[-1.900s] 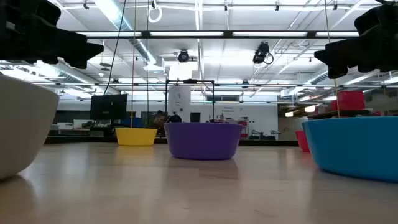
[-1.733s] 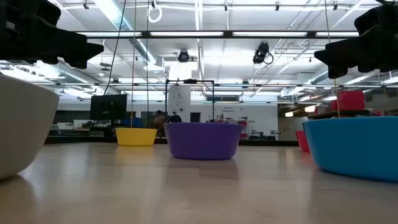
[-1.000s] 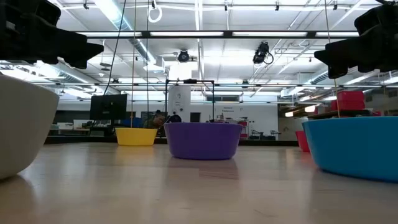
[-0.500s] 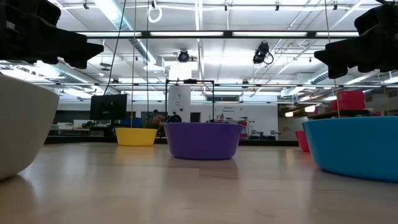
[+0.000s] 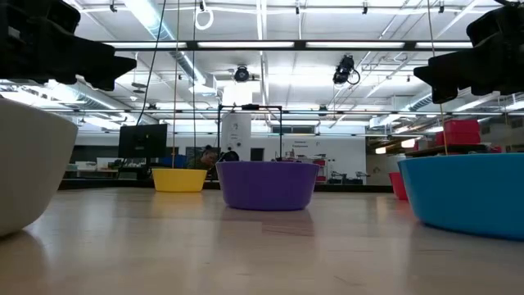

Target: Nest bowls inside each other

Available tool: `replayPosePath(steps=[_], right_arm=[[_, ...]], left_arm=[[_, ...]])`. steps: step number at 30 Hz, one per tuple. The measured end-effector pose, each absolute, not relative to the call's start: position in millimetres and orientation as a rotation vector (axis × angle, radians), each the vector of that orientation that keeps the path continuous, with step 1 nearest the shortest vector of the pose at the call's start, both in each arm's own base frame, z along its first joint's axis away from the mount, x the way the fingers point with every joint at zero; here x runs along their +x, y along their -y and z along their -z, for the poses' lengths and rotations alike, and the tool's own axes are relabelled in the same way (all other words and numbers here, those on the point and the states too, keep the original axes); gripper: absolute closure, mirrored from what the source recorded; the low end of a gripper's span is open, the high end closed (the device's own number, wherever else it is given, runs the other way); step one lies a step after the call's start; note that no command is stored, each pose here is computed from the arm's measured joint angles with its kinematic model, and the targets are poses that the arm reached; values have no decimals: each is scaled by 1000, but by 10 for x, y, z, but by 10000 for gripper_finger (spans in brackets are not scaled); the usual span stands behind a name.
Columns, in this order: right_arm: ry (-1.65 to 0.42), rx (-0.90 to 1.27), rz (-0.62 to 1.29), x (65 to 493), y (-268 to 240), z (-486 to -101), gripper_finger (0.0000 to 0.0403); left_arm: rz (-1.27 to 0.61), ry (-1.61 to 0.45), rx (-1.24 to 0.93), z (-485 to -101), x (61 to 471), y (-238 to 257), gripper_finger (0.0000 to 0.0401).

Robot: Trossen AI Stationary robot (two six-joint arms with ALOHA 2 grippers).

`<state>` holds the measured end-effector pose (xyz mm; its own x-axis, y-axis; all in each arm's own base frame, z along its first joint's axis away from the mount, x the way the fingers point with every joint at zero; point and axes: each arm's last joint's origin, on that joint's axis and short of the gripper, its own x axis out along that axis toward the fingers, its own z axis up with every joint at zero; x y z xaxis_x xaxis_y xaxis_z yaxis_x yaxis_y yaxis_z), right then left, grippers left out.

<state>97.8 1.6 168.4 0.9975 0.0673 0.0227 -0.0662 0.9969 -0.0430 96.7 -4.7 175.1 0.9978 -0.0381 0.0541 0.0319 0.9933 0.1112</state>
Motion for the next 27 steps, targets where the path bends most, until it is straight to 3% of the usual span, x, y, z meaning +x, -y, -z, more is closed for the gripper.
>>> replayPosePath(steps=[19, 24, 27], right_arm=[[169, -22, 106, 963, 35, -1826, 245], [195, 64, 117, 959, 40, -1847, 246], [166, 262, 198, 963, 67, -1799, 248]], left_arm=[[36, 91, 55, -1785, 964, 47, 151], [36, 97, 32, -1791, 964, 47, 151], [18, 102, -15, -1797, 963, 41, 151]])
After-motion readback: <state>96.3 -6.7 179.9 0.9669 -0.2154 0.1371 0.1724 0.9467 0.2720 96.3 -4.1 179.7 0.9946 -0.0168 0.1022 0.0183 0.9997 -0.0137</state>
